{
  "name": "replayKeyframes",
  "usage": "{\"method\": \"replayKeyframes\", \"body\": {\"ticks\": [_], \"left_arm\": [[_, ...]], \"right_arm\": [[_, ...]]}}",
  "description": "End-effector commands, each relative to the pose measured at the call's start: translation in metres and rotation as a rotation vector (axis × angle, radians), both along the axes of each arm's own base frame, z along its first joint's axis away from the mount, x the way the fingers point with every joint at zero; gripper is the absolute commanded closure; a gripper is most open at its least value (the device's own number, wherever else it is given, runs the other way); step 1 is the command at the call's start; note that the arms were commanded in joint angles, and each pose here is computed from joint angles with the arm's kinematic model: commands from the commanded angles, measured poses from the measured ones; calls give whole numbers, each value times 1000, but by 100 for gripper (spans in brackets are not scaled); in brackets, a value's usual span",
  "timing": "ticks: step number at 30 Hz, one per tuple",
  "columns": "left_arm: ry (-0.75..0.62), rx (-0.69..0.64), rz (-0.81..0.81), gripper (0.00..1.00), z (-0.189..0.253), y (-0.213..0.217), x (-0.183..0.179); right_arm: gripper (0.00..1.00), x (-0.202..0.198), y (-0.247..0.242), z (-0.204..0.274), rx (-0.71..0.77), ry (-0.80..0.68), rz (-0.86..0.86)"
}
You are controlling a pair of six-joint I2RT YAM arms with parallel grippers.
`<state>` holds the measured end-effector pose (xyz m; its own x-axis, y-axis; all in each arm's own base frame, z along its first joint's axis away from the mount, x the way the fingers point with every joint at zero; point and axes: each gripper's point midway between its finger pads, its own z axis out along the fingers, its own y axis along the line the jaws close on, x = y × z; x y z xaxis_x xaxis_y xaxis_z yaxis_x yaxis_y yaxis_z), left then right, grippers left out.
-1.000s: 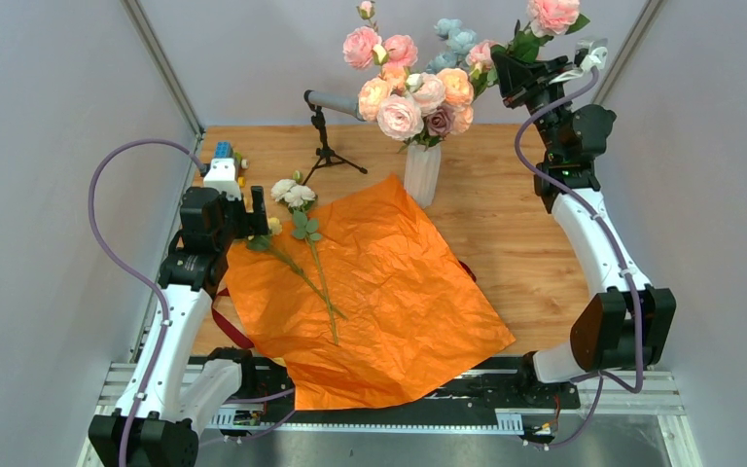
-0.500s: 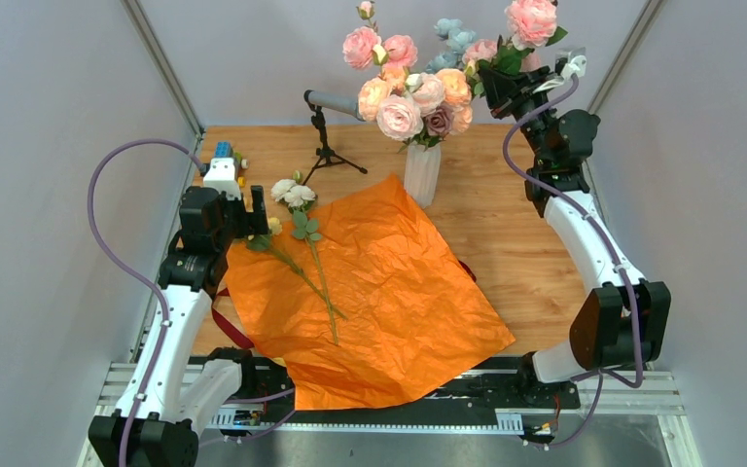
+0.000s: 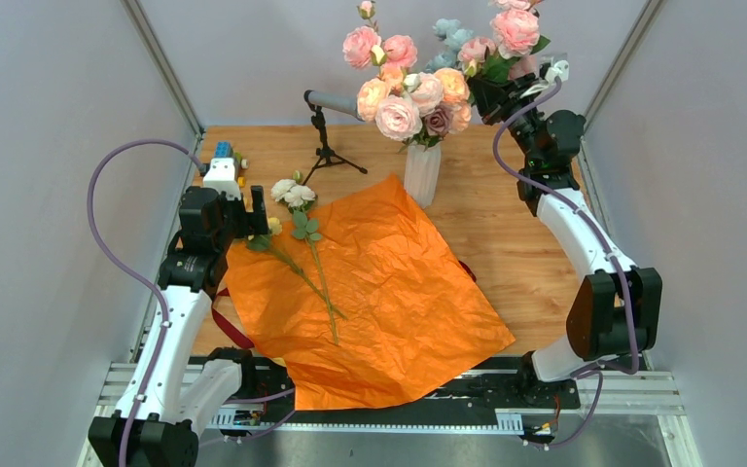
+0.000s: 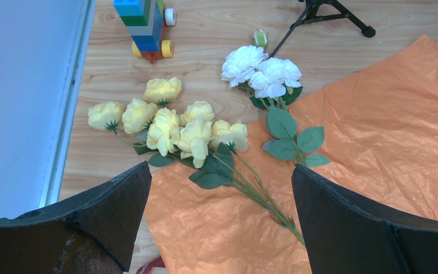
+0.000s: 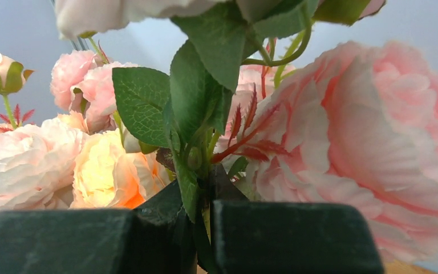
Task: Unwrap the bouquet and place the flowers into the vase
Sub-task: Insert the fake flower into the vase.
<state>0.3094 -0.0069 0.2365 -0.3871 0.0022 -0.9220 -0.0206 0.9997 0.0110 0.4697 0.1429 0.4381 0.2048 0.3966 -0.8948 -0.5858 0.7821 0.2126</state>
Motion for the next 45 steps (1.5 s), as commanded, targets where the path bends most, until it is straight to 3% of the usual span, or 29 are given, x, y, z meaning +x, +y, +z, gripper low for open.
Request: {"method": "replayKeyframes", "body": {"ticks": [1, 15, 28, 45], "left_arm": [[-42, 8, -14, 0, 8, -1, 2], [-42, 4, -21, 0, 8, -2, 2], [-45, 1, -22, 0, 9, -2, 1], [-48, -6, -28, 0, 9, -4, 0]], "right_arm": [[100, 0, 10, -9, -28, 4, 37], [100, 6, 18, -33, -56, 64, 68], [78, -3, 17, -23, -61, 50, 65], [59, -28, 6, -25, -82, 60, 20]]}}
